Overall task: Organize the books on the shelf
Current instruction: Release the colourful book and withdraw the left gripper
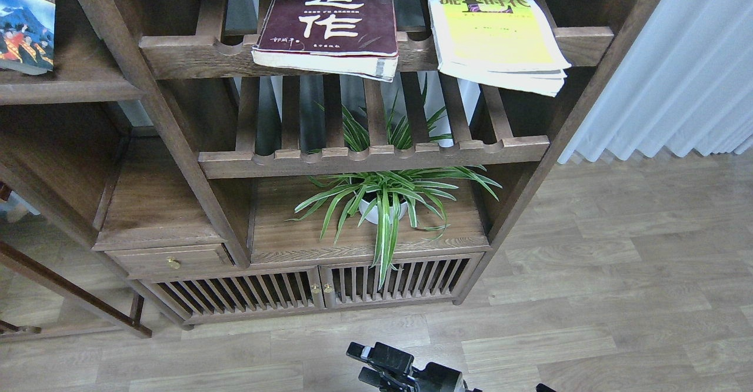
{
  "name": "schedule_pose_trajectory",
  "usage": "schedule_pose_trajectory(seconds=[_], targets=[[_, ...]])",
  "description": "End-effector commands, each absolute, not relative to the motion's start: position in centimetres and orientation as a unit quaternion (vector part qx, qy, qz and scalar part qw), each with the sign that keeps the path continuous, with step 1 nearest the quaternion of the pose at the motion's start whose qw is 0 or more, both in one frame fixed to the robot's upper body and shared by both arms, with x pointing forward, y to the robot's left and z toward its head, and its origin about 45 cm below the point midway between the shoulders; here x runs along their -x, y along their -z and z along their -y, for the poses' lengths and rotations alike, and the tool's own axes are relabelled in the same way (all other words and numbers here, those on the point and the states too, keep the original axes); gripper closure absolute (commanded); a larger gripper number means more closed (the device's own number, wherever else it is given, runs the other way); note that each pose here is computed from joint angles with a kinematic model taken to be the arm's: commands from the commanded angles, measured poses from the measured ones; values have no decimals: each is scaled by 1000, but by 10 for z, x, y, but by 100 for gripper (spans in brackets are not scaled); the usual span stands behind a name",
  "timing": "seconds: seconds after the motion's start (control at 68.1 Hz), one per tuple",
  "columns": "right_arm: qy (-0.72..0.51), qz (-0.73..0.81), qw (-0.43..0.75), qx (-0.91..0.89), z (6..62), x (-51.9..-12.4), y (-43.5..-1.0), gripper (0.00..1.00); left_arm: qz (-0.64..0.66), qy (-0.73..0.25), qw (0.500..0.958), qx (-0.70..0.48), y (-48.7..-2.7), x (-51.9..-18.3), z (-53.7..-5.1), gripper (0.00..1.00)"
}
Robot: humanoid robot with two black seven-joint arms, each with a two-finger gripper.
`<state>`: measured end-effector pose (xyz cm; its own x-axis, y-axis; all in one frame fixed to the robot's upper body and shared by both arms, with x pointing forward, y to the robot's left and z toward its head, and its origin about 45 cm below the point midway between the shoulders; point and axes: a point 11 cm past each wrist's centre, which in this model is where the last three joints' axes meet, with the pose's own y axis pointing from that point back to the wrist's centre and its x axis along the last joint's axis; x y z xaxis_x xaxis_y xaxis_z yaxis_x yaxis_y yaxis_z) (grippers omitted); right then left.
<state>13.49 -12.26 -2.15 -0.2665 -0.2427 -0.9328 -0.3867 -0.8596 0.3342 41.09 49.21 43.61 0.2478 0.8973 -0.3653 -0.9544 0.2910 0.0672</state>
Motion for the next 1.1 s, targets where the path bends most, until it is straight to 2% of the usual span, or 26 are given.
schedule_pose_trajectory(seconds=[0.0,0.073,0.22,0.675,0.748,0.793,0.807,0.822,0.851,0.866,0.998,1.086], targets=[[-753,-261,48,602,123,-134,22,3,-158,-605,776,90,-447,-413,-504,100],[-753,-261,48,602,123,-133,22,3,-157,-616,766,92,-447,-412,-514,100],[-754,-261,48,601,123,-132,23,3,-185,-607,769,84,-432,-424,-503,100],[-764,-253,56,591,117,-115,21,3,-192,-613,757,118,-437,-451,-499,98],[-764,-255,58,589,118,-115,21,3,-192,-611,758,119,-437,-452,-497,95],[-764,-255,59,589,118,-115,21,3,-193,-608,761,121,-438,-454,-493,89],[-764,-255,60,590,118,-115,20,3,-193,-606,762,120,-438,-455,-491,83],[-764,-255,60,590,118,-115,20,3,-194,-605,763,119,-437,-456,-490,63],[-764,-255,60,590,118,-115,20,3,-194,-605,763,118,-437,-456,-490,54],[-764,-255,60,590,118,-115,20,3,-195,-605,764,114,-437,-456,-490,46],[-764,-256,60,590,119,-116,20,3,-197,-601,769,92,-437,-456,-485,23],[-763,-256,60,591,119,-116,20,3,-195,-601,770,92,-440,-455,-486,13]])
